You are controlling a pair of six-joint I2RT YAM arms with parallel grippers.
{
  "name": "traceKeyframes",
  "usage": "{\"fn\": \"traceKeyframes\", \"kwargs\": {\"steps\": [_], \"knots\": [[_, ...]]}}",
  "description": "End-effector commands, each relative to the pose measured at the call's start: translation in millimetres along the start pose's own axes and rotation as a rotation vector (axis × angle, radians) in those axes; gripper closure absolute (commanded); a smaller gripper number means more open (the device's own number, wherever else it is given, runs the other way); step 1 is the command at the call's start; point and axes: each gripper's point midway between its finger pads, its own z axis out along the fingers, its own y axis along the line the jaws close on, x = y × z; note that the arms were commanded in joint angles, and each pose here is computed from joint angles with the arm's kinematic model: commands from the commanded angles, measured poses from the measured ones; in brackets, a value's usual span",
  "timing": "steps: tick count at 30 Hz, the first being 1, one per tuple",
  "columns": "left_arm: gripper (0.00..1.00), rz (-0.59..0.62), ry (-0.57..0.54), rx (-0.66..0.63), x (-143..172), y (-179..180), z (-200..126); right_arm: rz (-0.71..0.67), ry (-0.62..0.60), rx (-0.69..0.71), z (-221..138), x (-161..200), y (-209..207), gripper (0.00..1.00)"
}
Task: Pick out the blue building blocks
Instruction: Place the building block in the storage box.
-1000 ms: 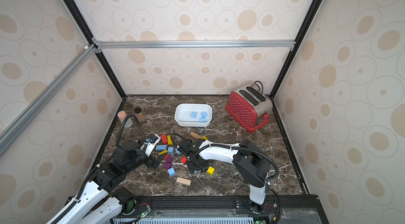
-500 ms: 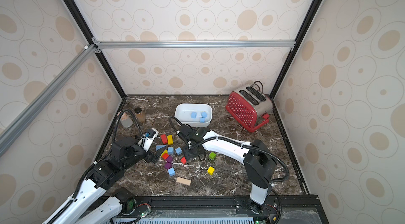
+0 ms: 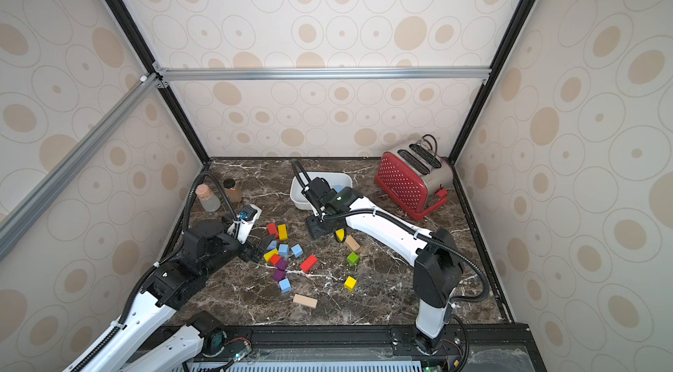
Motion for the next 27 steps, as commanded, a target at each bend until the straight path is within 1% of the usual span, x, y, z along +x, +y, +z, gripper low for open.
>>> {"fn": "traceKeyframes", "kwargs": {"steps": [1,5,12,17,23,27], "knots": [[0.01,-0.001,-0.066,-0.055,-27,18,-6,-0.021,-0.014,0.004,-1,-17,-8,1.00],[0.01,-0.046,-0.085,-0.057,-31,28,2,-0.021,-0.038,-0.004,1,-41,-18,1.00],[0.01,-0.046,-0.057,-0.053,-29,29,21,-0.016,-0.066,0.034,17,-80,-40,1.00],[0.01,-0.061,-0.053,-0.050,-26,28,32,-0.006,-0.115,0.059,27,-110,-55,1.00],[0.01,-0.091,-0.051,-0.041,-25,28,49,0.021,-0.140,0.070,43,-137,-74,1.00],[0.00,-0.096,-0.052,-0.038,-26,28,58,0.056,-0.141,0.074,57,-148,-90,1.00]]}}
